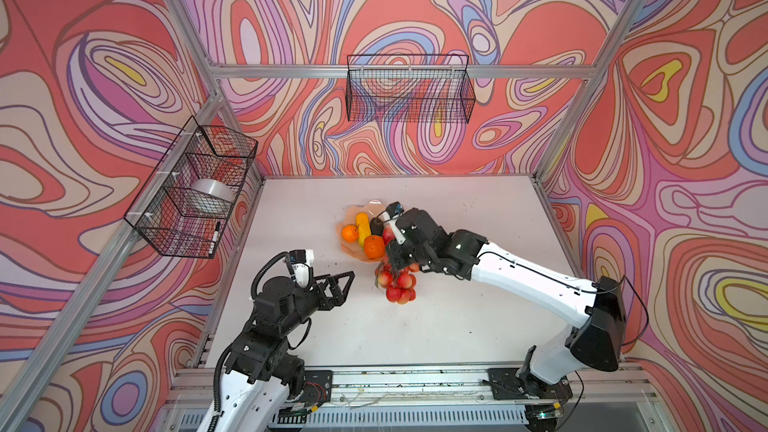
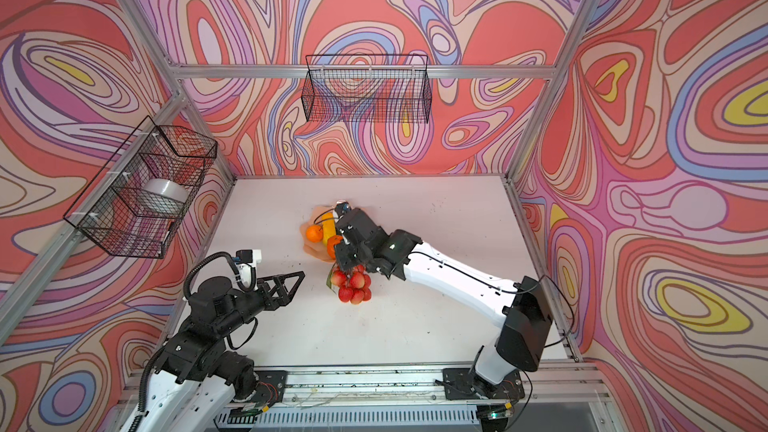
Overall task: Place and organize the fake fruits in the fruit bowl
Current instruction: 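Lift the lychee bunch into the bowl and release it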
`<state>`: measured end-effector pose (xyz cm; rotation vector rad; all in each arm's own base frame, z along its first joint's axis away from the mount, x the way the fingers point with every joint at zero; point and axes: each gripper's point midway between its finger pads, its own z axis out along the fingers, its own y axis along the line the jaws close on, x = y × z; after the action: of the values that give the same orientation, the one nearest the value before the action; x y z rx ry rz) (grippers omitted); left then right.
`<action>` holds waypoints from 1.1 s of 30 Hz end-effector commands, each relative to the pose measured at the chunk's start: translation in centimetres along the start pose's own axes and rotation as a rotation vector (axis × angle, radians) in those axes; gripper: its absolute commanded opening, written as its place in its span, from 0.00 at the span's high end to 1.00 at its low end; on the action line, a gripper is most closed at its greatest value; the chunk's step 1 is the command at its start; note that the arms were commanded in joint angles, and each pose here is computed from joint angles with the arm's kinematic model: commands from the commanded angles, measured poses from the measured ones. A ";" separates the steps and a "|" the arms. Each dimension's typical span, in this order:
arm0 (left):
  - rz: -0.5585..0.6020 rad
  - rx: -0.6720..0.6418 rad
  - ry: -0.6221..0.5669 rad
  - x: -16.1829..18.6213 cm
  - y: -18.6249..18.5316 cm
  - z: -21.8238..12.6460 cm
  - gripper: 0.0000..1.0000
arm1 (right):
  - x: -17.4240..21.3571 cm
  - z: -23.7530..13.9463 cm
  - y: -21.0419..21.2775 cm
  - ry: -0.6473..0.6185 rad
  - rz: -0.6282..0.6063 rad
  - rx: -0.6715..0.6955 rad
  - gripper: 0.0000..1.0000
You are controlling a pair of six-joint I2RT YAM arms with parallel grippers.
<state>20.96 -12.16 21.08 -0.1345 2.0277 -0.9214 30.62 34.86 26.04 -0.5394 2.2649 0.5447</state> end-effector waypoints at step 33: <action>0.054 0.085 -0.093 -3.2 -2.5 0.4 0.08 | -5.0 17.8 -7.4 0.147 -0.038 0.018 0.82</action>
<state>22.29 -12.94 22.67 -0.0992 1.9617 -0.9541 47.88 38.05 17.65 -0.5840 2.3803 0.4171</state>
